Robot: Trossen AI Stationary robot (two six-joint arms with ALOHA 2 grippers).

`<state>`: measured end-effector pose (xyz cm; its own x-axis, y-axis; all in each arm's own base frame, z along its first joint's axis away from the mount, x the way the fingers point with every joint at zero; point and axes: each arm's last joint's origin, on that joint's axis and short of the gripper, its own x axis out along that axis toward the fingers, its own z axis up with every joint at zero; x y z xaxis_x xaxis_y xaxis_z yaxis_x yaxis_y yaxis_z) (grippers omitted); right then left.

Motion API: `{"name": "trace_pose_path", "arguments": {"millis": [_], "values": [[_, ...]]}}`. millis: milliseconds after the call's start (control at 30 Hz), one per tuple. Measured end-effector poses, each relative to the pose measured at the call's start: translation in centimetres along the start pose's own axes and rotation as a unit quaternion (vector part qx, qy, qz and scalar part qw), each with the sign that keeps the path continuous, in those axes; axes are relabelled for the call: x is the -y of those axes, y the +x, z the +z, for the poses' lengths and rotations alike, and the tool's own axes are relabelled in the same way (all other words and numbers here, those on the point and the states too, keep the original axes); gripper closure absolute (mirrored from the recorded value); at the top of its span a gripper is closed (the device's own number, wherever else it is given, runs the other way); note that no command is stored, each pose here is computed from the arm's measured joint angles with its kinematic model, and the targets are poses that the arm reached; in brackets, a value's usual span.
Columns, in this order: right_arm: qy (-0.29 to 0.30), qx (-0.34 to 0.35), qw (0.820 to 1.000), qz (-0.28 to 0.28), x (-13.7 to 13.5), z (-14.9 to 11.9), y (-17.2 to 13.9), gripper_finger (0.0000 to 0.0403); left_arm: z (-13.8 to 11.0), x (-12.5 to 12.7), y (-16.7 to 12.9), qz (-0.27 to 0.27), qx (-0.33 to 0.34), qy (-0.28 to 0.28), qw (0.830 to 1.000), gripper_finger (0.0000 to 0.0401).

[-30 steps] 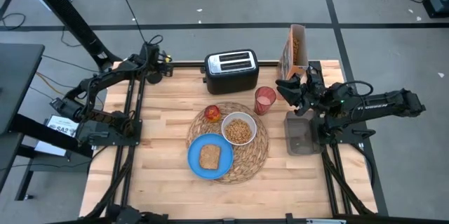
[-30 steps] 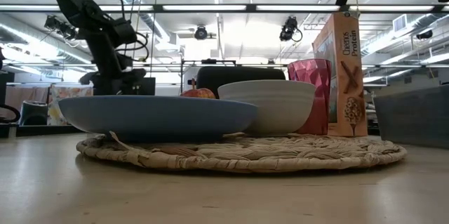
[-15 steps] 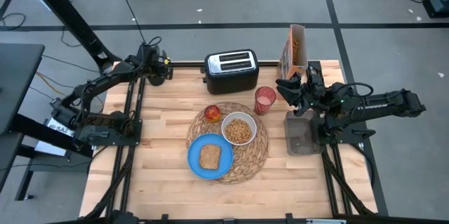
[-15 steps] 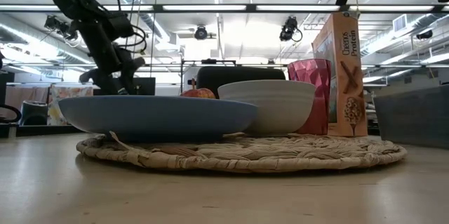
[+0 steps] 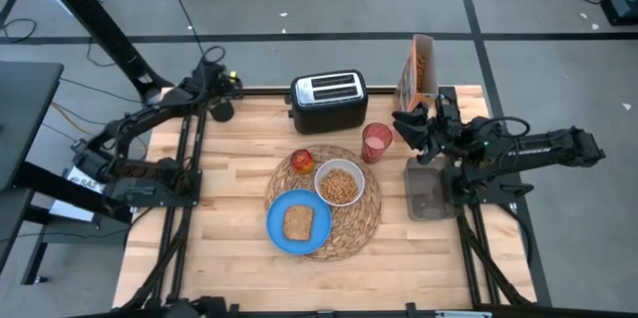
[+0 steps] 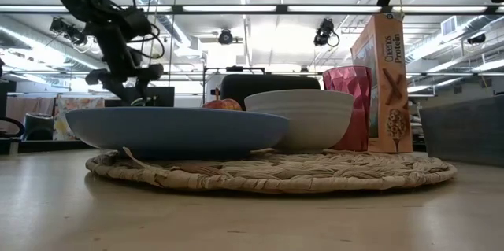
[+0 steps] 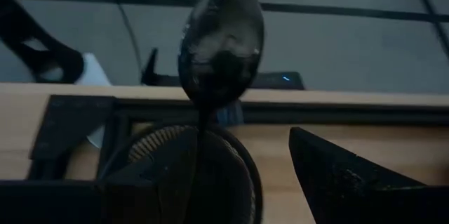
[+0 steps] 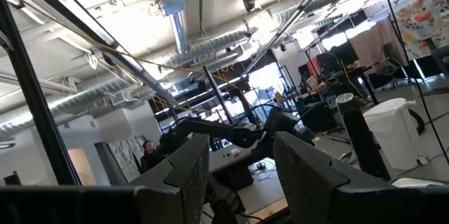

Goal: Arrange a breakfast setting
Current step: Put the black spoon on top of the brown table mat to the right of the white bowl

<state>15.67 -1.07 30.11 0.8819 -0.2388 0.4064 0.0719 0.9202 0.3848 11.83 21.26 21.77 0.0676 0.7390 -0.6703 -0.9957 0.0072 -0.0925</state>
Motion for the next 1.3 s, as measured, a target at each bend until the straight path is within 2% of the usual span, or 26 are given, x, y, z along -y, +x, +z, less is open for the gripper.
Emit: {"name": "trace_pose_path", "arguments": {"millis": [167,333,667,867,1133,1300], "values": [[0.0,0.0,1.0,0.0,0.0,0.0,0.0,0.0235,-0.5,0.7,1.0,0.054,0.017,0.008,0.998,0.0168],[0.003,0.001,1.0,0.001,0.0,0.0,0.0,0.0235,-0.4,1.0,1.7,0.074,0.041,0.0,0.996,0.0168],[0.008,0.006,1.0,0.018,-0.2,0.2,0.0,0.0235,-0.6,0.7,4.2,0.068,0.02,0.004,0.997,0.0168],[0.008,0.005,1.0,0.021,-0.2,0.2,0.0,0.0235,0.0,1.1,4.2,0.04,0.047,0.017,0.998,0.0168],[0.008,0.005,1.0,0.021,-0.2,0.2,0.0,0.0235,-0.4,0.9,4.2,0.049,0.024,0.023,0.998,0.0169],[0.004,0.005,1.0,0.021,-0.2,0.2,0.0,0.0235,-0.6,0.9,4.2,0.049,0.016,0.029,0.998,0.0201]]}}
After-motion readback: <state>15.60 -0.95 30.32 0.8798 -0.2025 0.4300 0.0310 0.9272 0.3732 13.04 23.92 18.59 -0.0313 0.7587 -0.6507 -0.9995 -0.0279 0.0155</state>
